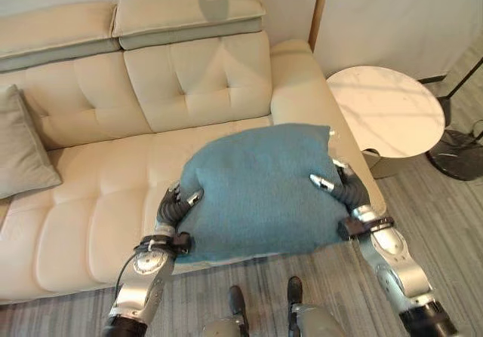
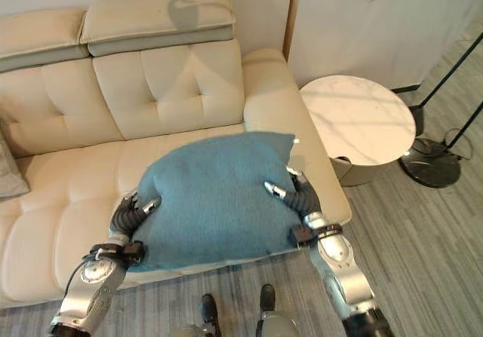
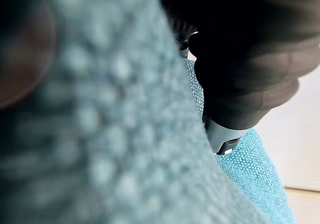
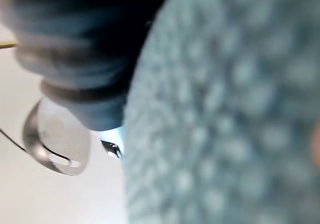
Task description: Pick up all the scattered cushions and arrange them neatly on the sofa.
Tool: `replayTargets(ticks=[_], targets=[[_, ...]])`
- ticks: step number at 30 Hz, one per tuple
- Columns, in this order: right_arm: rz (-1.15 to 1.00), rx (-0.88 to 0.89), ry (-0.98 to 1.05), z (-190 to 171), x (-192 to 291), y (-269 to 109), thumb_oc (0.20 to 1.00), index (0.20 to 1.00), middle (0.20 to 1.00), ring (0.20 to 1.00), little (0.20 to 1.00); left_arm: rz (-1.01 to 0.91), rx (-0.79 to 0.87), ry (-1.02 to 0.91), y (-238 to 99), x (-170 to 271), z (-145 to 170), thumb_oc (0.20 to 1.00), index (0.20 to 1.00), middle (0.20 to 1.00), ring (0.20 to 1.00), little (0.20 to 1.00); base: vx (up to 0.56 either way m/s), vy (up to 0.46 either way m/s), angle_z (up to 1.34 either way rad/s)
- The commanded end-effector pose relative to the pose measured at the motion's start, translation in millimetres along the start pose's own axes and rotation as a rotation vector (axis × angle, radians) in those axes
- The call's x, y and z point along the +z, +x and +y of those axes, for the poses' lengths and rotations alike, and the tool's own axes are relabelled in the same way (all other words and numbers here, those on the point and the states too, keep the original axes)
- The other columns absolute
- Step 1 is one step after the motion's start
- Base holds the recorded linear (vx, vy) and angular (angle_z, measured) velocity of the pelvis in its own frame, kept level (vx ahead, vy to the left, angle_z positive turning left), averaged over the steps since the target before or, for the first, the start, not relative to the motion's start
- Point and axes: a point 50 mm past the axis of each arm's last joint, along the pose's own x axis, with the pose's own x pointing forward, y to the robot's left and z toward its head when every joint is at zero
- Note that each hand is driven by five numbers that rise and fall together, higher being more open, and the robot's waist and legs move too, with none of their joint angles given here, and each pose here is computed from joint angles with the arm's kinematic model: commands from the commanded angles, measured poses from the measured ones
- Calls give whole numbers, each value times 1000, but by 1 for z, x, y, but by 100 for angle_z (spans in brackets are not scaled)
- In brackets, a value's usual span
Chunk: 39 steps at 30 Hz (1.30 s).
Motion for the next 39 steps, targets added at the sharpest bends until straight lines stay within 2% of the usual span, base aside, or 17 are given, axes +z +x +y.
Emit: replayTargets(ticks=[1,5,6,11,13,14,18,22,23,24,27,28,31,32,33,37,39], targets=[[-450,112,172,59,84,59,200,200,200,200,200,-461,-107,-8,47,101,-41,200,200,200,200,200,-135,9,-1],[-545,72,142,73,117,92,200,200,200,200,200,-569,-48,15,75,143,-47,200,200,200,200,200,-98,-7,1],[-617,6,89,80,145,112,200,200,200,200,200,-649,5,41,93,180,-48,200,200,200,200,200,-96,-20,2],[-779,-92,-159,101,215,144,200,200,200,200,200,-798,105,110,115,263,-49,200,200,200,200,200,-47,-22,0],[-825,-113,-190,103,230,145,200,200,200,200,200,-829,124,112,115,278,-47,200,200,200,200,200,-5,-25,0],[-958,-160,-273,114,270,143,200,200,200,200,200,-939,188,149,108,324,-44,200,200,200,200,200,-9,-36,-1],[-1104,-255,-364,117,316,135,200,200,200,200,200,-1111,288,170,85,382,-37,200,200,200,200,200,8,-51,7],[-1201,-324,-445,115,340,126,200,200,200,200,200,-1231,388,209,69,396,-44,200,200,200,200,200,6,-95,6],[-1174,-336,-479,114,341,131,529,529,529,529,529,-1201,427,241,72,399,-35,771,771,771,771,771,-24,-92,15],[-1086,-309,-526,113,329,143,1000,1000,1000,1000,1000,-1124,486,288,81,400,-22,1000,1000,1000,1000,1000,-17,-67,19],[-968,-283,-517,102,316,157,1000,1000,1000,1000,1000,-1074,512,367,74,434,-7,1000,1000,1000,1000,1000,-12,-52,16],[-851,-244,-559,97,290,169,1000,1000,1000,1000,1000,-995,501,453,84,427,-4,1000,1000,1000,1000,1000,-18,-39,-55],[-800,-220,-574,94,277,173,1000,1000,1000,1000,1000,-973,488,483,87,423,-3,1000,1000,1000,1000,1000,-9,-16,-9],[-603,-169,-609,72,221,181,1000,1000,1000,1000,1000,-859,483,555,103,393,11,1000,1000,1000,1000,1000,-23,-20,55],[-548,-158,-577,68,200,180,1000,1000,1000,1000,1000,-823,486,558,108,381,18,1000,1000,1000,1000,1000,-22,-20,47],[-369,-81,-540,65,126,169,1000,1000,1000,1000,1000,-648,494,560,125,323,42,1000,1000,1000,1000,1000,-3,-10,5],[-333,-79,-538,61,113,165,1000,1000,1000,1000,1000,-602,493,556,129,305,47,1000,1000,1000,1000,1000,-9,7,-4]])
